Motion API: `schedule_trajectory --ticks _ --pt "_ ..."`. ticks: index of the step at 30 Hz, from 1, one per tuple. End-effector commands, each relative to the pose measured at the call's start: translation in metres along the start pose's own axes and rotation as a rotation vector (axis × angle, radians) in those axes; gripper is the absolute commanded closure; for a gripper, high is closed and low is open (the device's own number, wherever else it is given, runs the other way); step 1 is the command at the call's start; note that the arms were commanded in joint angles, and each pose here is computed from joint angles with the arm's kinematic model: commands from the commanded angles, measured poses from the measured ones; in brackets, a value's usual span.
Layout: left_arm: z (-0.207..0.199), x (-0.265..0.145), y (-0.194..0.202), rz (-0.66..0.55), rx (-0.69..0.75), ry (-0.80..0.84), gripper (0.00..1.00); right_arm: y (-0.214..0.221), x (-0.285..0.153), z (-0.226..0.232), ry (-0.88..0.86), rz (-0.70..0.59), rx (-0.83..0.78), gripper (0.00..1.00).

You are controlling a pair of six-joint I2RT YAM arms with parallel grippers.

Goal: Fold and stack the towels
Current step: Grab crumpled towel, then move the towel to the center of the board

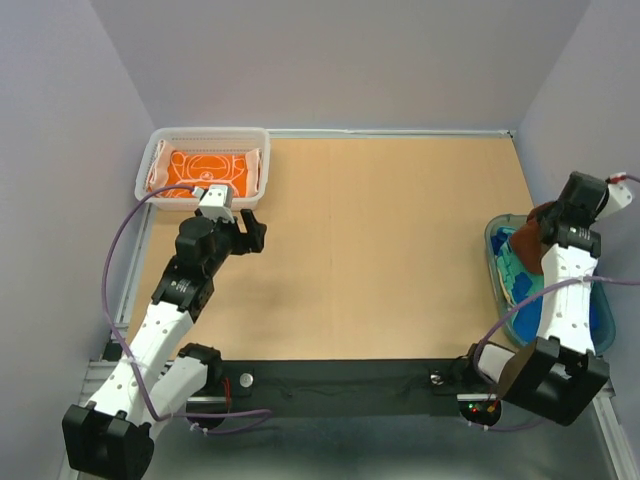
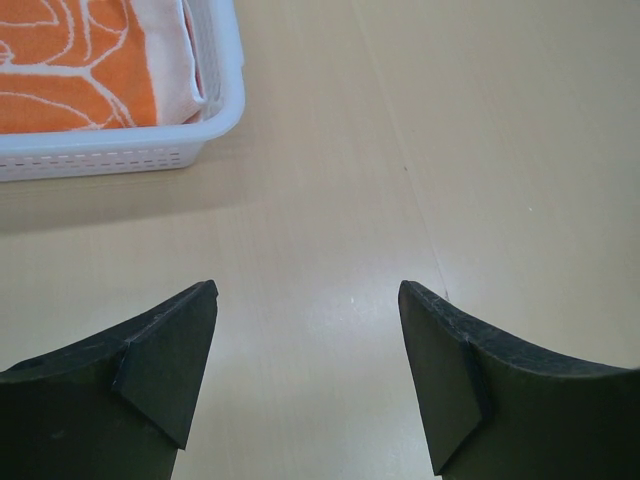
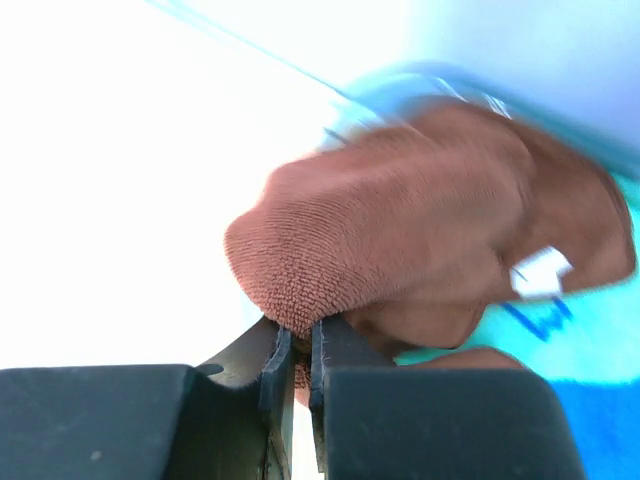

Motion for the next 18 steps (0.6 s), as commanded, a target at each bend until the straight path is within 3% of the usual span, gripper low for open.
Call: schedule_trajectory --ticks 1,5,6,8,12,17,18 --pt "-0.004 0.003 -0.008 -0.046 0.019 0.016 0.16 -0.064 -0.057 0.055 -0.332 -0.207 -0.092 1.0" --pt "-0.001 0.003 -0.009 -0.052 0.024 -0.007 0.16 -0.074 -0.103 0.146 -0.676 -0.228 -0.248 0.99" --pt "0.0 0.002 -0.008 -0.053 0.024 -0.015 0.16 -0.068 -0.098 0.168 -0.703 -0.2 -0.291 0.99" --pt "0.001 -0.001 -0.01 -0.07 0.025 -0.029 0.16 -0.075 -0.131 0.206 -0.825 -0.245 -0.325 0.99" --pt "0.002 -0.003 -0.01 -0.081 0.025 -0.037 0.16 -0.077 -0.162 0.25 -0.981 -0.256 -0.345 1.0" --pt "0.002 -0.004 -0.011 -0.082 0.028 -0.035 0.16 -0.022 -0.19 0.271 -1.168 -0.159 -0.441 1.0" --pt "0.001 -0.003 -0.011 -0.08 0.028 -0.032 0.16 0.01 -0.196 0.269 -1.203 -0.091 -0.492 0.99"
Point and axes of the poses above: each gripper's point midway between its finger pads, its own x axis out along the fingers, its own z axis along the line the jaws close on, y = z × x, the point moved 8 cm from there along -x, back along the fingers, and after that the axes turned 13 degrees about -x, right-handed, at the moved point
